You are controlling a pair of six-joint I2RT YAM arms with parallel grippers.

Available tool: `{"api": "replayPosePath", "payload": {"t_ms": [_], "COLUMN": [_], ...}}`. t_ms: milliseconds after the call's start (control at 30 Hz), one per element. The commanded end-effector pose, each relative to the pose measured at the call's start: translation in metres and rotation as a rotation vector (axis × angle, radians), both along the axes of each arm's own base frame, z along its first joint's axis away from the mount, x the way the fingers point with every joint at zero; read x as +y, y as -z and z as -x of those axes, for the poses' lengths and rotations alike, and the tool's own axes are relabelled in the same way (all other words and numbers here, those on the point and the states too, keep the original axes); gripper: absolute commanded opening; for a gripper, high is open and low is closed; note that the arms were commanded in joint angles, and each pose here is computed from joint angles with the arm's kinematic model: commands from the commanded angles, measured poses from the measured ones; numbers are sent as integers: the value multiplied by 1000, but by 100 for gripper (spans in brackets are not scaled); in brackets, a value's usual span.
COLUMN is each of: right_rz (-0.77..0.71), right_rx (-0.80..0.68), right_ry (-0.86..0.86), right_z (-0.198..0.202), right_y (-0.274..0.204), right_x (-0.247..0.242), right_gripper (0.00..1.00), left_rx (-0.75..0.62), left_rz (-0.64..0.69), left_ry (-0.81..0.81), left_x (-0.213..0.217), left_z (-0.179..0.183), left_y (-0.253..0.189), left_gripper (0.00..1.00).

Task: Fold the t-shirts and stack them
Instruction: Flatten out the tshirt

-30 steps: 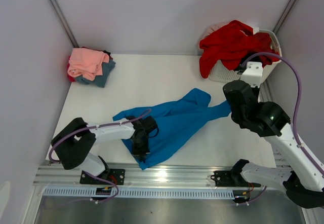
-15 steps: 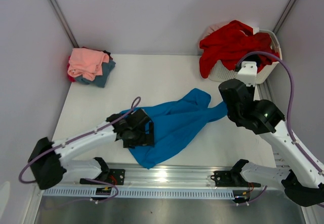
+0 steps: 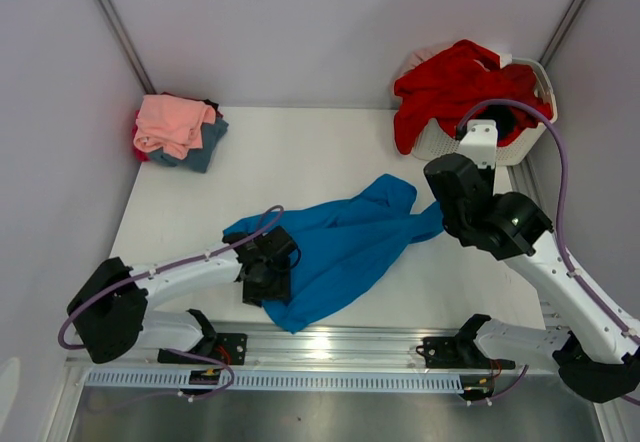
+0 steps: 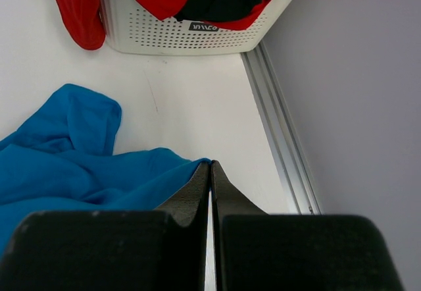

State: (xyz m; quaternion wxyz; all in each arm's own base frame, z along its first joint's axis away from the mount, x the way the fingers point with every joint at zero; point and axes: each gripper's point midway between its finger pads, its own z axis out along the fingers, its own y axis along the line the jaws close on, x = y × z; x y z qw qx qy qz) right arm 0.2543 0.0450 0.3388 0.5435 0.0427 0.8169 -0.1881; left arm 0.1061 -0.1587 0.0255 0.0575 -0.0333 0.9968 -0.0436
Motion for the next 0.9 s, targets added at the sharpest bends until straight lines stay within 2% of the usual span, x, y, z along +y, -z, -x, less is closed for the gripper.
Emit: {"api": "replayPosePath", "payload": {"t_ms": [0, 267, 433, 533, 667, 867], "right_rz": [-18, -11, -9, -13, -9, -6], "right_rx": [-26, -7, -2, 4, 11, 18], "right_ry": [20, 15, 10, 4, 3, -4], "right_z": [-2, -5, -7, -7, -8, -8], "right_y": [-7, -1, 1, 3, 6, 8], "right_x": [-1, 4, 8, 10, 12, 15], "right_gripper": [0, 0, 0, 0, 0, 0], "left_rx": [-47, -25, -20, -5, 22, 59], "left_rz": [46, 131, 125, 127, 191, 189], "left_ry": [24, 33, 35, 34, 55, 60], "left_x": [-7, -17, -10, -8, -13, -11], "left_z": [-8, 0, 6, 11, 22, 30], "left_y": [-4, -10, -8, -5, -3, 7], "left_gripper": [66, 56, 57, 54, 53, 50]}}
